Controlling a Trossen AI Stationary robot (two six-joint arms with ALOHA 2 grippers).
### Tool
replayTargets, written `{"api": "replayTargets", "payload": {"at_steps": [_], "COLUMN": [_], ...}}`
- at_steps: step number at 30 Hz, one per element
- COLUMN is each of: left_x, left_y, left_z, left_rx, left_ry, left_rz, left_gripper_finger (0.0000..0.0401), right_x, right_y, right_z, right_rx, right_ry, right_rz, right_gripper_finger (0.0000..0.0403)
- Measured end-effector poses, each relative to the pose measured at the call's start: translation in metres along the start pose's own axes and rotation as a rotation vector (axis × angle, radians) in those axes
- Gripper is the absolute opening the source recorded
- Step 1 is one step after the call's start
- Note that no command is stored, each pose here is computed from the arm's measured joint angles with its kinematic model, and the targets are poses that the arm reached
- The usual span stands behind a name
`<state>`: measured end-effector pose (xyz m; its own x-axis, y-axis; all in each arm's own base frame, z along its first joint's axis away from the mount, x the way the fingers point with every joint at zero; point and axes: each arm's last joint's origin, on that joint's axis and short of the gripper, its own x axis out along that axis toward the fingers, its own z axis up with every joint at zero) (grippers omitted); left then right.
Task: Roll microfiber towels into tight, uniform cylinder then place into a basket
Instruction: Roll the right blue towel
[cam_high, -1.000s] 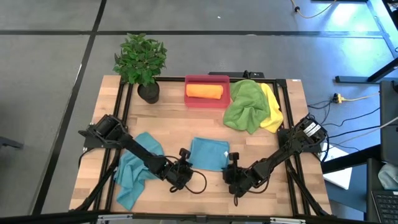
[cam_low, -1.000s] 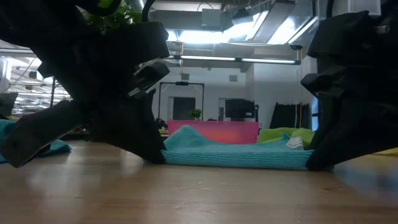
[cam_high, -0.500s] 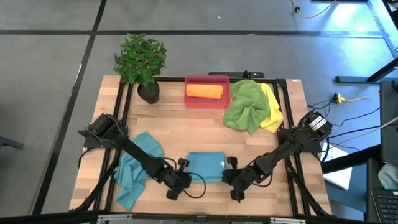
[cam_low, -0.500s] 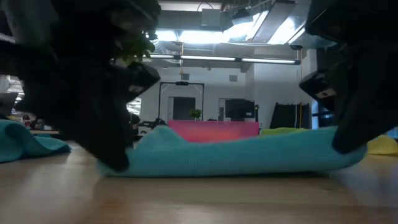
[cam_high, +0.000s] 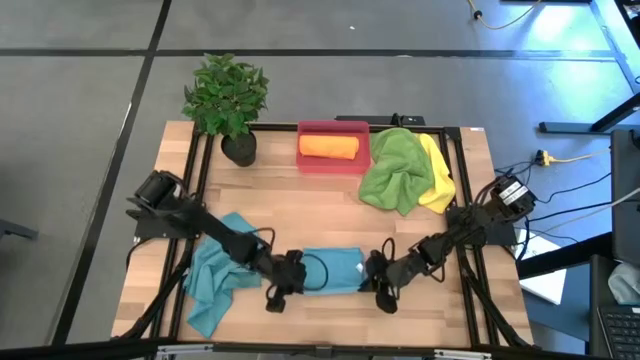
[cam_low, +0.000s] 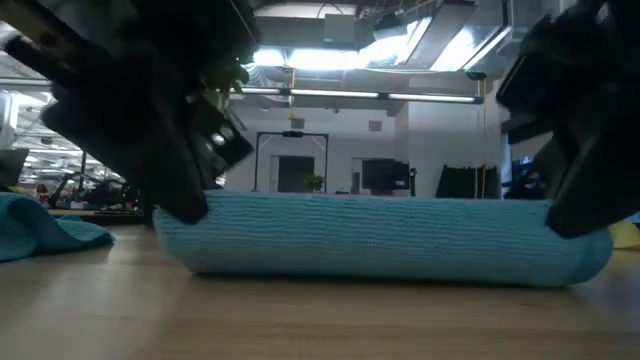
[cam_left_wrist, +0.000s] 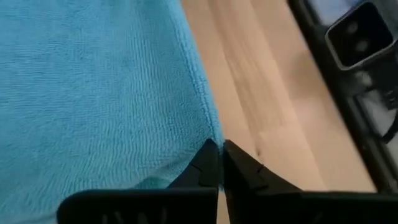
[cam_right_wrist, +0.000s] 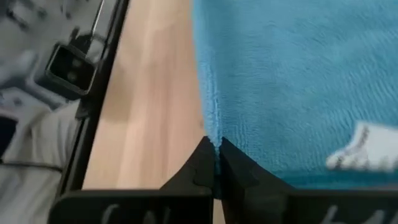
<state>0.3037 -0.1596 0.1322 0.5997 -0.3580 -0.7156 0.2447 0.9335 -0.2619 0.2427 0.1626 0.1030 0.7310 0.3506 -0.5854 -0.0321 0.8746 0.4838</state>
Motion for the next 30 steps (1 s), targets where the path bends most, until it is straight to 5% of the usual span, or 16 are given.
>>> {"api": "replayTargets", "payload": {"at_steps": [8, 16, 24, 30], "left_x": [-0.001, -0.011, -0.019, -0.014], "left_y": [0.033, 0.011, 0.022, 0.035], "left_z": [-0.005, 0.004, 0.002, 0.000], "left_rx": [-0.138, -0.180, -0.230, -0.264], "left_ry": [-0.019, -0.038, -0.019, 0.014], "left_rz": [-0.126, -0.186, -0.009, 0.011], "left_gripper_finger": [0.0000, 0.0000, 0.0000, 0.0000], "right_x": [-0.008, -0.009, -0.002, -0.002], "right_y": [-0.014, 0.001, -0.012, -0.015], "right_z": [-0.005, 0.004, -0.002, -0.003], "right_rx": [0.153, 0.176, 0.209, 0.203], "right_ry": [-0.063, -0.116, -0.047, -0.038], "right_rz": [0.061, 0.201, -0.076, -0.103], "right_gripper_finger": [0.0007, 0.0009, 0.0010, 0.0011]}}
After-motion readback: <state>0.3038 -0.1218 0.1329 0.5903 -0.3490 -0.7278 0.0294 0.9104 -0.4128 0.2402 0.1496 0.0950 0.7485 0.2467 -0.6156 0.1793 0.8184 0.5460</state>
